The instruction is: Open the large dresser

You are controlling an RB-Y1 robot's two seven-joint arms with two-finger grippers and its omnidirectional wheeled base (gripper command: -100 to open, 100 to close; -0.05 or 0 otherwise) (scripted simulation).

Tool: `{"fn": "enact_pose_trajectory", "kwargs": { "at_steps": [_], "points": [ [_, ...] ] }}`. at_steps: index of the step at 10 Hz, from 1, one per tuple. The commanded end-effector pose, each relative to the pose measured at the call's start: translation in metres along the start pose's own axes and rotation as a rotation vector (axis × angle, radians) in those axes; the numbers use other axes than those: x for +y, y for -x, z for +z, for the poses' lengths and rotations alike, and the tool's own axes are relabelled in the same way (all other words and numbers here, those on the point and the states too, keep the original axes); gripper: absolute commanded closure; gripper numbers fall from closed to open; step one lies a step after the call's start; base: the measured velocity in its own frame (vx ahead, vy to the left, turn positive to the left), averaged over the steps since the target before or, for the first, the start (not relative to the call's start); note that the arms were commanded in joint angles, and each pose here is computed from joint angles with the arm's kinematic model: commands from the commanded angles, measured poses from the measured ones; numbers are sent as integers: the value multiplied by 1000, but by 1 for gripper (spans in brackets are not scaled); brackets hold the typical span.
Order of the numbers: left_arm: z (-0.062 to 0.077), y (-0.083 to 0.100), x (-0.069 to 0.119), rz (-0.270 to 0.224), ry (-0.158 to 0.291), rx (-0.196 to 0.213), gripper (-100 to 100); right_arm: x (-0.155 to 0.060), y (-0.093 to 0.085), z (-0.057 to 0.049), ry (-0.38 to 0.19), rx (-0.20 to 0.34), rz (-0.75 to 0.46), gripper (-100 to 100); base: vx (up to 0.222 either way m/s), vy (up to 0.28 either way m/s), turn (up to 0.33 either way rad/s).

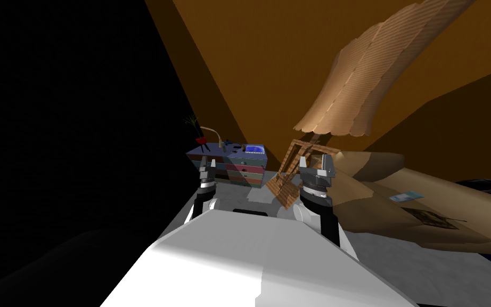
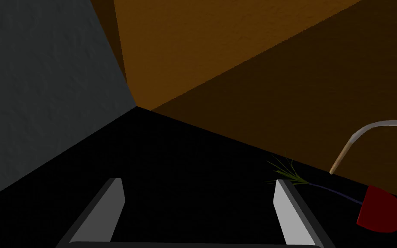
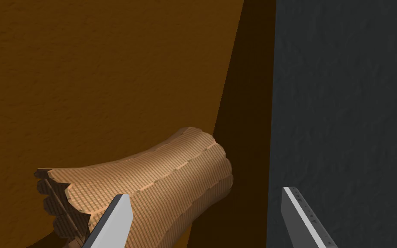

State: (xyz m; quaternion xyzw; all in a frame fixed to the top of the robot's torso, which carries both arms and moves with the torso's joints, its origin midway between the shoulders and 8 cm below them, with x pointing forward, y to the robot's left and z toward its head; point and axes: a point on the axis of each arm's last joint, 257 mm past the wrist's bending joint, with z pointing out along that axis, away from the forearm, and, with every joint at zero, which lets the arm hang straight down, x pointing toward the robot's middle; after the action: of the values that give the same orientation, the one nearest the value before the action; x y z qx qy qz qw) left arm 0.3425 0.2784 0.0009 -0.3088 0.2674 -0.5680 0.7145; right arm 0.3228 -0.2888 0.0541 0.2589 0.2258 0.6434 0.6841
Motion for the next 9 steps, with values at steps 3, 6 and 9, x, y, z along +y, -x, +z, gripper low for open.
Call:
{"fn": "enact_pose_trajectory", "kwargs": {
  "at_steps": [3,6,9],
  "points": [
    [0,0,0,0,0,0,0,0,0,0,0,0,0,0,0,0,0],
    [0,0,0,0,0,0,0,0,0,0,0,0,0,0,0,0,0],
    [0,0,0,0,0,0,0,0,0,0,0,0,0,0,0,0,0]
  ]
}}
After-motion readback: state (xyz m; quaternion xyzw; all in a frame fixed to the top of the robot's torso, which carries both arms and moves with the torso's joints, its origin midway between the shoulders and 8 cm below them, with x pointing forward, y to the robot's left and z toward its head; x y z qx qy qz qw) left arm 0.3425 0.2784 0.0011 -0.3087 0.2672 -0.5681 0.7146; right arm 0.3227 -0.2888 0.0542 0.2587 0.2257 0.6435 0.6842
